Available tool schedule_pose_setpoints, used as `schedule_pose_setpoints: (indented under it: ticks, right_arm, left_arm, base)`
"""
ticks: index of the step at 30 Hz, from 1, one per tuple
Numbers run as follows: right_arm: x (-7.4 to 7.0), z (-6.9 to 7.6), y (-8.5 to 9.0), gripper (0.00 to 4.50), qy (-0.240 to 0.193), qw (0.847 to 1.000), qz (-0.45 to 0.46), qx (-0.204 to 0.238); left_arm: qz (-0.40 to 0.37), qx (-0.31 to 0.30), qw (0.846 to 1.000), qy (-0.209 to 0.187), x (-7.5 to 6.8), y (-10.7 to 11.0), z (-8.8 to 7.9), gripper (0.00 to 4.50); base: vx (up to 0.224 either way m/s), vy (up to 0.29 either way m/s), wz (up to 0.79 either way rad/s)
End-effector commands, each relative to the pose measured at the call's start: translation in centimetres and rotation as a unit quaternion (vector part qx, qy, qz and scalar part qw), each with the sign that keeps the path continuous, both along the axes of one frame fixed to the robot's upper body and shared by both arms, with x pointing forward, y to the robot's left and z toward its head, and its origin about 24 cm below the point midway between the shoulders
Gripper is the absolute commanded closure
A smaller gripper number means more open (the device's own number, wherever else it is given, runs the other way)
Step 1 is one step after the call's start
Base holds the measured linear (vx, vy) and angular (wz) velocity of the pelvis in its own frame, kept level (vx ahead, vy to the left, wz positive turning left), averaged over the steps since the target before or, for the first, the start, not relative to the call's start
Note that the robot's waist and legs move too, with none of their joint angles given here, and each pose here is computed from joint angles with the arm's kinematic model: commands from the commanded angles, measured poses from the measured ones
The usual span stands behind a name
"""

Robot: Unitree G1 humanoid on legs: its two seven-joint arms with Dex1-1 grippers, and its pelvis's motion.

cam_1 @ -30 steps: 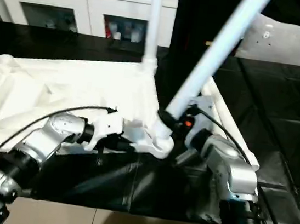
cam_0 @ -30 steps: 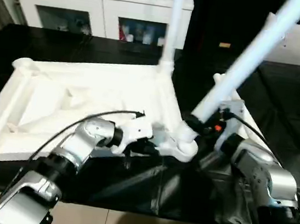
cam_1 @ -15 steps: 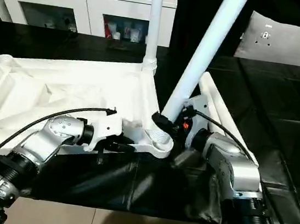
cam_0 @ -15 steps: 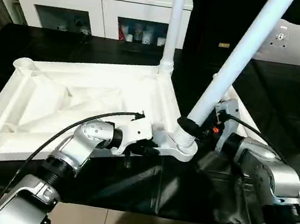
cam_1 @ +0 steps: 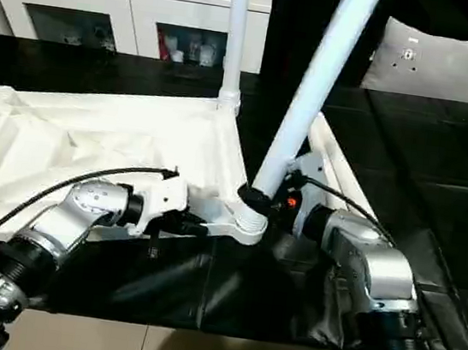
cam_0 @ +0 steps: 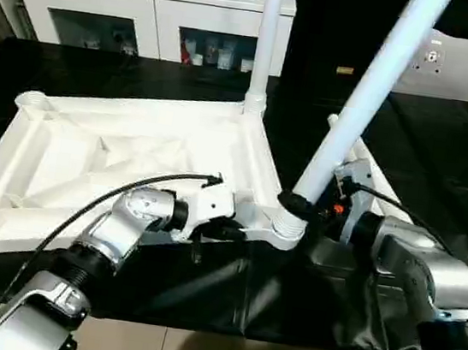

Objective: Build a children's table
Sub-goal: Insert table leg to table base

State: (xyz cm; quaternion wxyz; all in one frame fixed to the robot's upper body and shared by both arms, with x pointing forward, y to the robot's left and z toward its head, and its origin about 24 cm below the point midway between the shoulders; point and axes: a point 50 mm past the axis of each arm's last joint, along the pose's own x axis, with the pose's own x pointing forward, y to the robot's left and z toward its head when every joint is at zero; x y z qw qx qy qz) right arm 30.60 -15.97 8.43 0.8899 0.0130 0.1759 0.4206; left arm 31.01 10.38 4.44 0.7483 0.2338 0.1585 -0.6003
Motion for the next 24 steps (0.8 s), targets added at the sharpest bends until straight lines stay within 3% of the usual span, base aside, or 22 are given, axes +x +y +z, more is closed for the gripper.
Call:
schedule_pose_setpoints:
  ticks: [1,12,15,20,24]
  right_arm:
    - [-0.1,-0.4,-0.1,2.62,0.014,1.0,0.008,-0.018]
    - [0.3,-0.6,0.0,2.62,0.027,0.999,0.023,-0.034]
    - [0.9,-0.9,0.3,2.62,0.04,0.995,0.063,-0.061]
    - [0.8,-1.3,0.1,2.62,0.054,0.996,0.059,-0.034]
    - [0.1,-2.6,-0.7,2.62,0.072,0.997,0.039,0.003]
  left_arm:
    - [0.011,0.044,0.999,0.025,-0.4,1.2,-1.5,4.5]
    - [-0.026,0.043,0.998,0.036,-0.8,0.9,-1.2,4.5]
    - [-0.08,0.073,0.994,0.027,-0.6,0.5,-0.5,4.5]
    - [-0.069,0.071,0.995,0.022,-0.2,0.3,-0.2,4.5]
    - [-0.057,0.064,0.996,0.025,-0.2,0.4,-0.3,4.5]
  base:
    - [0.0,0.0,0.0]
    - [0.0,0.0,0.0]
    - [0.0,0.0,0.0]
    - [0.0,0.0,0.0]
    - [0.0,0.0,0.0]
